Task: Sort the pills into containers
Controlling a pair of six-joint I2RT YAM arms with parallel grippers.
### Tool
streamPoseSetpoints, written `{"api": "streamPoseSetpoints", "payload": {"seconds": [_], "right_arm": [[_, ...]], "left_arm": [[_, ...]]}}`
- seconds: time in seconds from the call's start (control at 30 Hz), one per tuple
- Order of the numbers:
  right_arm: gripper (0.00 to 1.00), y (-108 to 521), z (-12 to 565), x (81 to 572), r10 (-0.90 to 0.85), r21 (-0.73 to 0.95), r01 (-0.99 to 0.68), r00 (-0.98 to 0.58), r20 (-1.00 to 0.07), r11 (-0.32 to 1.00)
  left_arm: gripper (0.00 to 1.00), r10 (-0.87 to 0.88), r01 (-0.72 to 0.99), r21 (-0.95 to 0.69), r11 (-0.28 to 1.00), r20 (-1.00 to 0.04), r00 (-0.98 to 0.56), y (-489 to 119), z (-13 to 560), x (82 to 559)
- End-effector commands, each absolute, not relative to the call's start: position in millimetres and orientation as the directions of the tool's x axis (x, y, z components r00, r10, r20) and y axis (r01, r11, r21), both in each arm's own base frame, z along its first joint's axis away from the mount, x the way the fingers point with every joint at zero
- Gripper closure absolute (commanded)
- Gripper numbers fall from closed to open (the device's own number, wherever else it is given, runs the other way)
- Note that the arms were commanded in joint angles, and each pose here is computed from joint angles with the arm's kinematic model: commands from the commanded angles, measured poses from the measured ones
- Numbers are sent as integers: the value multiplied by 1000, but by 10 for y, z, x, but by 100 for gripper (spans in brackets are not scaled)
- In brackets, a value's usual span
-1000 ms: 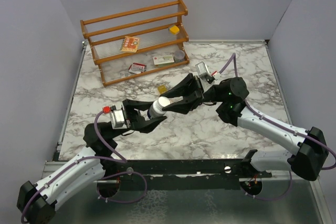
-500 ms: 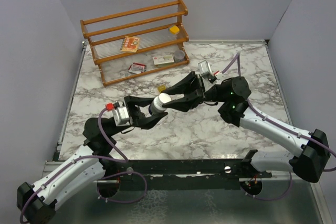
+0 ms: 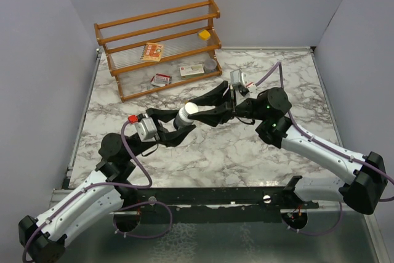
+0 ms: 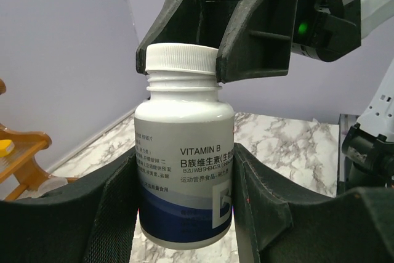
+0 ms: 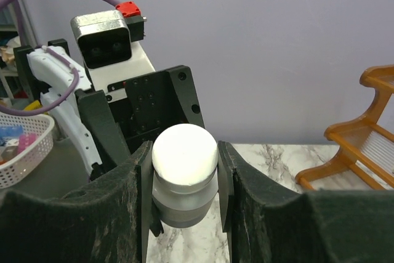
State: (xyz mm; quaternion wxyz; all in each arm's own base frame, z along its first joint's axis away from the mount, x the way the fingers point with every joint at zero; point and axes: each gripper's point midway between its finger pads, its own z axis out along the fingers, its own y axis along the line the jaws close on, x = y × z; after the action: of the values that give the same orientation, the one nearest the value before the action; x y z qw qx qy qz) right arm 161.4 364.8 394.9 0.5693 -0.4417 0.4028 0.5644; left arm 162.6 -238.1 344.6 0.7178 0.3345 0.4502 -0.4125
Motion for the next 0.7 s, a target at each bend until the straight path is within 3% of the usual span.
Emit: {"api": "streamPoseSetpoints", "payload": {"seconds": [0.0,0.2,0.43,0.67], "right_arm": [[99,3750,3344,1667,103,90,-996,-92,-990,-29],[99,3760,3269,1663,82,115,-993,-117,-990,-34],[99,3780,3313,1569,84,163,-982,-170,-982,-94],[99,3744,3521,1486,131,171,-977,-187,-974,-127]], "left_arm": [[100,-390,808,195,556,-797,461,-2087,4270,1559],[100,-351,788,227,572,-801,485,-2099,4272,1607],[100,-328,806,362,468,-776,539,-2212,4166,1375],[100,-362,813,396,426,-750,554,-2138,4124,1143]]}}
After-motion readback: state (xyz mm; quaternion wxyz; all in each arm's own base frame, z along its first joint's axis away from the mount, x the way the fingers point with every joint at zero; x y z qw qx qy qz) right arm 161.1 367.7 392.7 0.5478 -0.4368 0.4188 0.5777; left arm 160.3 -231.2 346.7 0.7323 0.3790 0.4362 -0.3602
